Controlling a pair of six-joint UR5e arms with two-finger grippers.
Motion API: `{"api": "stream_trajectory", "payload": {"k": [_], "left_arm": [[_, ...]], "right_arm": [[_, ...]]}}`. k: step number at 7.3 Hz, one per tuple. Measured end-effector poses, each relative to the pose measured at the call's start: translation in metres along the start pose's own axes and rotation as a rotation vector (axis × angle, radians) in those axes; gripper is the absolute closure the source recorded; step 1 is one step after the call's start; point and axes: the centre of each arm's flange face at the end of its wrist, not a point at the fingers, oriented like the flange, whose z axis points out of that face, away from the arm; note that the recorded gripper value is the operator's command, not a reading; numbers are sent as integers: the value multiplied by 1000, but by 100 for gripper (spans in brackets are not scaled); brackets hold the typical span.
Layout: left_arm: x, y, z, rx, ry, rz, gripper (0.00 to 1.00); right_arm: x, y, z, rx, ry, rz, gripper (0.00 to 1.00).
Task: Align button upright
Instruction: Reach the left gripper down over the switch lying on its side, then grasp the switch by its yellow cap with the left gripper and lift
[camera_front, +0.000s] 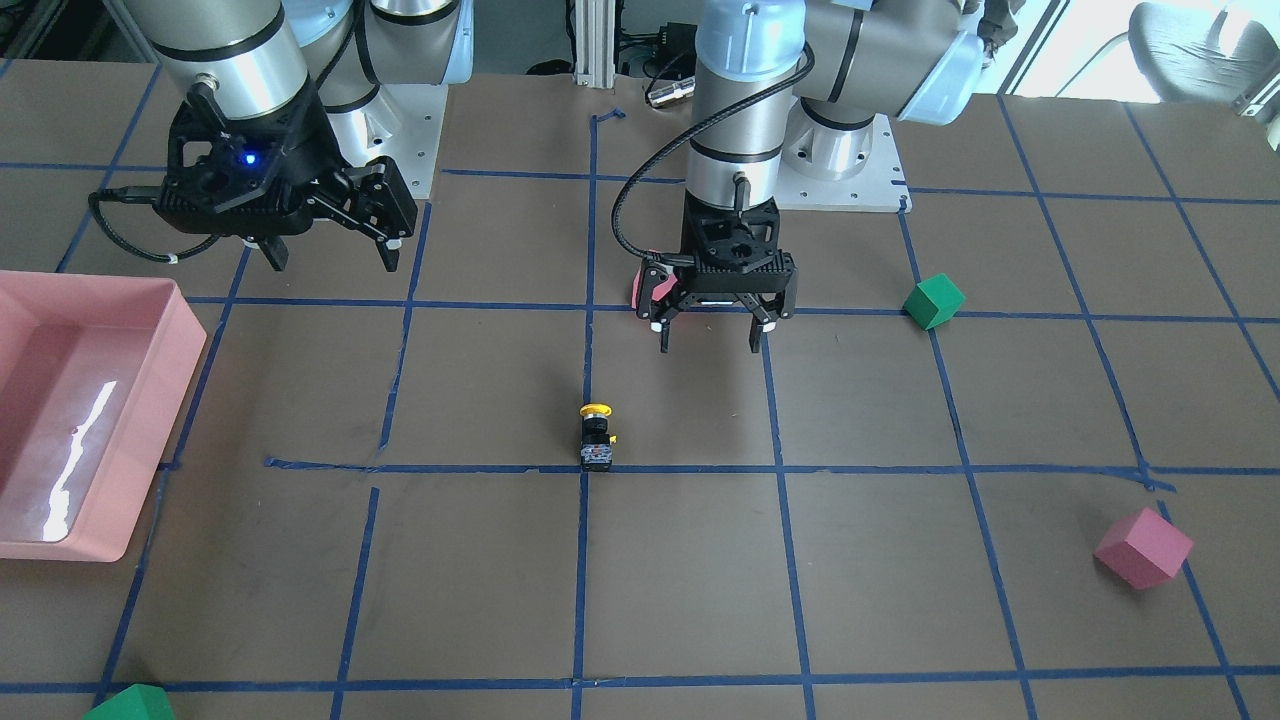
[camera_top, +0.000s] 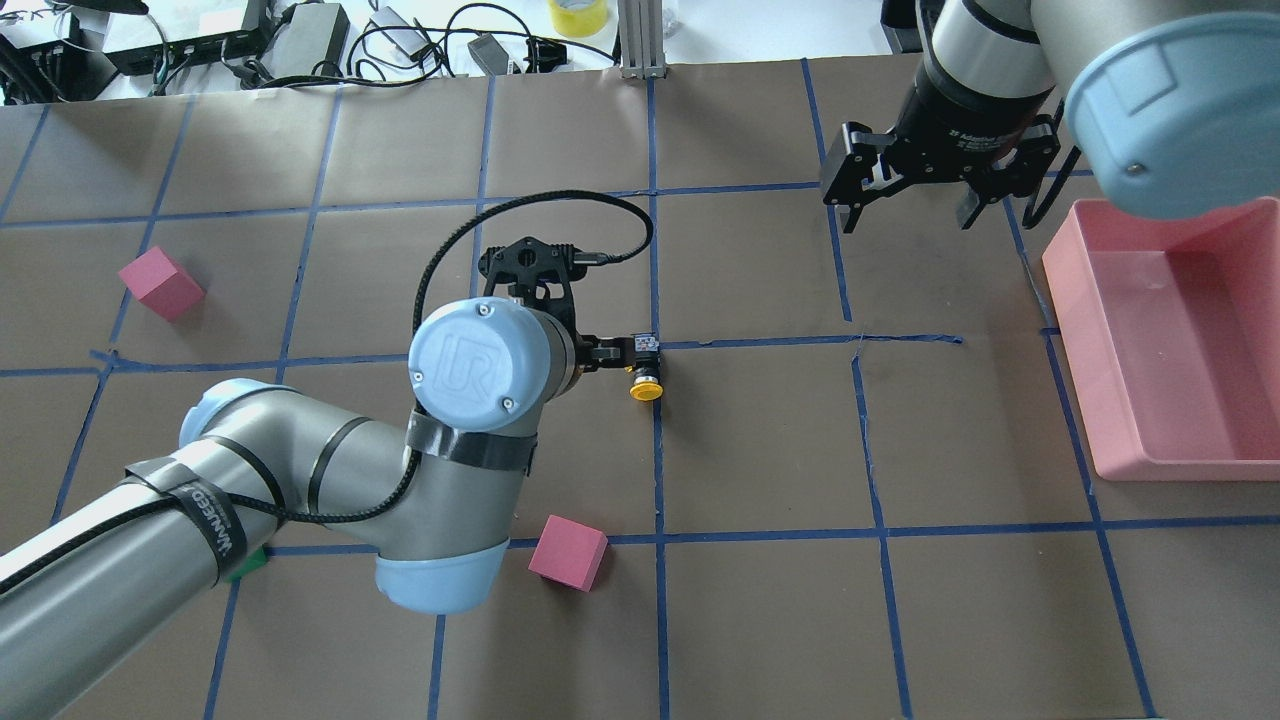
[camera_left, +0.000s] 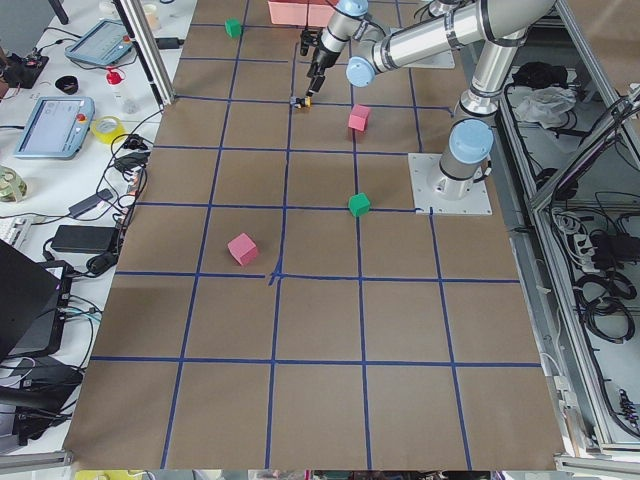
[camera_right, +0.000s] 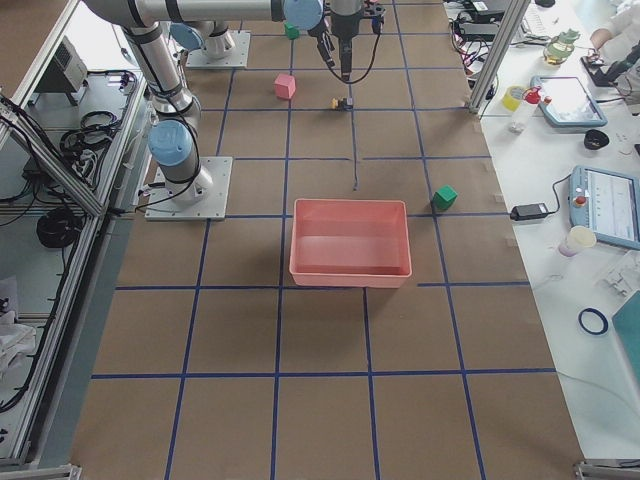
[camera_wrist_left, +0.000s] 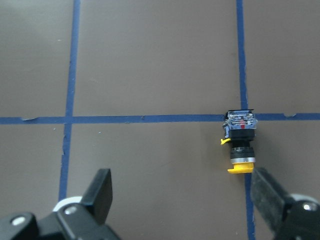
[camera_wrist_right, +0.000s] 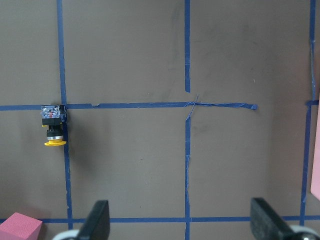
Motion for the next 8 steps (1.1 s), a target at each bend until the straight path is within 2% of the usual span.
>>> {"api": "stream_trajectory", "payload": {"k": [3, 6, 8], "left_arm": [[39, 37, 37, 48, -17, 51, 5], [54, 40, 74, 41, -13, 24, 13], [60, 40, 97, 56, -5, 5, 13]], "right_arm": [[0, 0, 2, -3, 2, 1, 0], [1, -1, 4, -8, 4, 1, 0], [1, 0, 5, -9, 5, 1, 0]]}}
